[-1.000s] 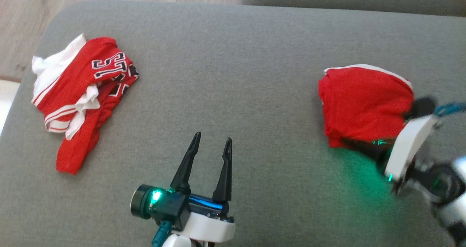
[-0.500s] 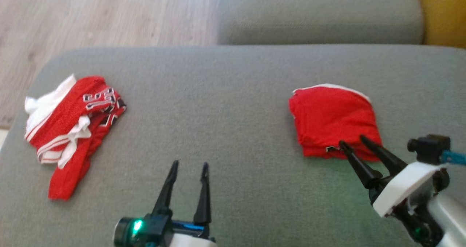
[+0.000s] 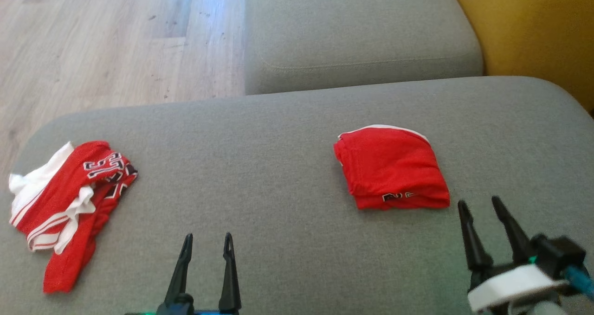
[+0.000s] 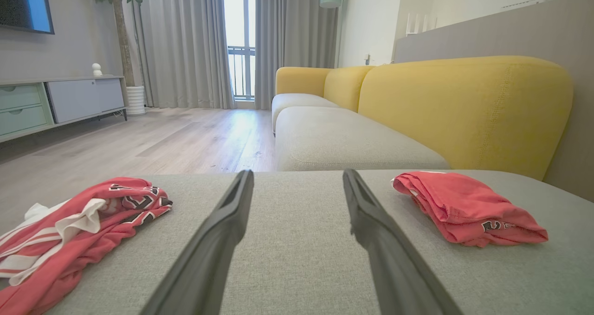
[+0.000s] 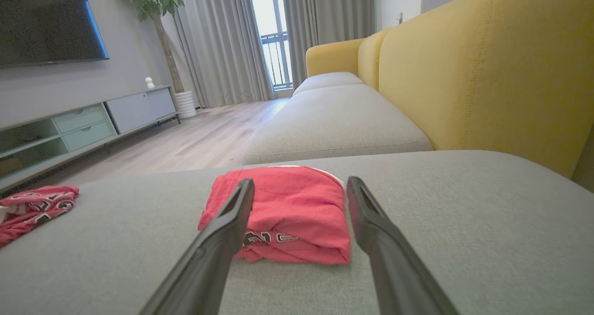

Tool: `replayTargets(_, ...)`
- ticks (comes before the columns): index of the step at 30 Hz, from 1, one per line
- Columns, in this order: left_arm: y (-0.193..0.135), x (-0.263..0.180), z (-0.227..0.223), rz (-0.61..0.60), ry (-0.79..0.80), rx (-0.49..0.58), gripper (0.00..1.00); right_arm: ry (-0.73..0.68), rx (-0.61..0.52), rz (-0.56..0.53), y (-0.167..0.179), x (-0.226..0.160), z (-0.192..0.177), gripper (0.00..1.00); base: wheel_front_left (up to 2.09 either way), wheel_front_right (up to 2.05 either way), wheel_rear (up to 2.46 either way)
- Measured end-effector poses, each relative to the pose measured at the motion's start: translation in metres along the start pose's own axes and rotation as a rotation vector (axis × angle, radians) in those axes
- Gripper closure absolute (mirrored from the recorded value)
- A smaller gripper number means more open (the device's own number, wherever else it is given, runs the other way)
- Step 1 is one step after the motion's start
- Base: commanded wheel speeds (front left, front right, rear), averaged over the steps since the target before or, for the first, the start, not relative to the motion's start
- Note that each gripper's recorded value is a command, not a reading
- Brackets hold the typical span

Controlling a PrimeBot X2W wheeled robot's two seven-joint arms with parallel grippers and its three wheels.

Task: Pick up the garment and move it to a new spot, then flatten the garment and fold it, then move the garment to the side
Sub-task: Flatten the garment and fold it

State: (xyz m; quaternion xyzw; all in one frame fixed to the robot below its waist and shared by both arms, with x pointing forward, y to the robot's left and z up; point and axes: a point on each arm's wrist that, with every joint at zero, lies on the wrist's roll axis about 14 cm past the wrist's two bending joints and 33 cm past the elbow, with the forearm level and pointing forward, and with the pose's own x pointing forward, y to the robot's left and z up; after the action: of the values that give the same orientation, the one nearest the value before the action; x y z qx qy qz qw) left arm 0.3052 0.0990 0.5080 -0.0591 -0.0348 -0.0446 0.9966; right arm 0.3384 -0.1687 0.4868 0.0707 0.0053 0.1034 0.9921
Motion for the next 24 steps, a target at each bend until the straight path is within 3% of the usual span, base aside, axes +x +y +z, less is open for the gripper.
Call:
replayTargets(7, -0.002, -0.008, -0.005, -0.015, 0.014, 0.026, 0.00, 0.045, 0.020, -0.044, 0.009, -0.027, -0.024, 0.00, 0.00, 0.00, 0.00)
replayTargets(24, 0.000, -0.010, -0.008, -0.017, 0.020, 0.042, 0.00, 0.036, 0.024, -0.048, 0.010, -0.026, -0.022, 0.00, 0.00, 0.00, 0.00)
